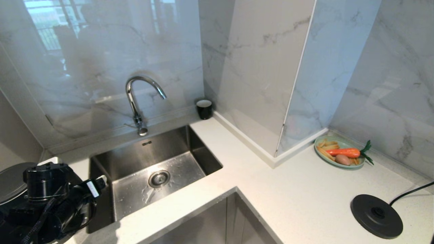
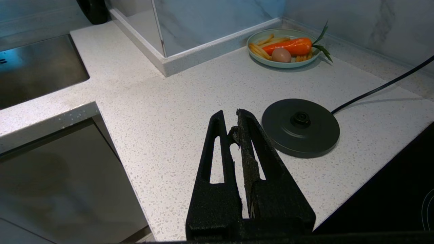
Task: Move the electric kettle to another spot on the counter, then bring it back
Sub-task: Grab the kettle
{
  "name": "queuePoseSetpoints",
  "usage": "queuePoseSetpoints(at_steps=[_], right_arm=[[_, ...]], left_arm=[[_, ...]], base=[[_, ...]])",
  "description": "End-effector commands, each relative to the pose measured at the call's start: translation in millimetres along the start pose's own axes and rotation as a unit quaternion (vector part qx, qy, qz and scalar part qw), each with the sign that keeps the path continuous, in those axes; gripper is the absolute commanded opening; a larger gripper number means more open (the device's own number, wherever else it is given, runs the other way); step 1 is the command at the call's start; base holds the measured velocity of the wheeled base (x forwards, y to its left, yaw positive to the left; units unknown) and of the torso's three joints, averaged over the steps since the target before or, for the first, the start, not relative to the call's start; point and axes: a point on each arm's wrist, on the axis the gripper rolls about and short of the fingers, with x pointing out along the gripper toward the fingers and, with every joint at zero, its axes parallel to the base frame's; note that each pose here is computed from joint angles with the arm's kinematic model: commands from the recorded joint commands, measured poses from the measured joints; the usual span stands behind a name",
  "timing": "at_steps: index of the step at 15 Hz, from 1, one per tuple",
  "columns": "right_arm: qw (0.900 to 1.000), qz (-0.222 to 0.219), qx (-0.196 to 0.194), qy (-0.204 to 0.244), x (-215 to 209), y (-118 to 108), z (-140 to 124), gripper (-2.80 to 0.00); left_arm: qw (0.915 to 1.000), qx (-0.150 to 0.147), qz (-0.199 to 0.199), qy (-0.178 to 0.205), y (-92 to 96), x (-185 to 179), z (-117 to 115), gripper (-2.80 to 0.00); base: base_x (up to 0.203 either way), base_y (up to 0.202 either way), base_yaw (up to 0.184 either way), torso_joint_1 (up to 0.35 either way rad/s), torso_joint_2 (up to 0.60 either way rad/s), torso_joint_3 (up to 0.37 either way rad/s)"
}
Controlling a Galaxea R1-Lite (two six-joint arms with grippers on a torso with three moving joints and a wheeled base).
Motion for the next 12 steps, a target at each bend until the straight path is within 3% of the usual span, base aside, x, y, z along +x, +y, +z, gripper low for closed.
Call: queuePoseSetpoints(at_steps=[1, 12], right_arm=[[1.0, 0.0, 0.0, 0.0, 0.0, 0.0, 0.0, -2.8], [1.0, 0.0, 0.0, 0.0, 0.0, 0.0, 0.0, -2.8]], left_arm=[[1.0, -0.001, -0.001, -0.008, -0.6, 1.1, 1.2, 0.0], [0.9997, 0.0, 0.0, -0.026, 1.8, 17.0, -2.8, 0.0]], base=[[0.0, 0.0, 0.0, 0.0, 0.0, 0.0], [0.0, 0.0, 0.0, 0.0, 0.0, 0.0]])
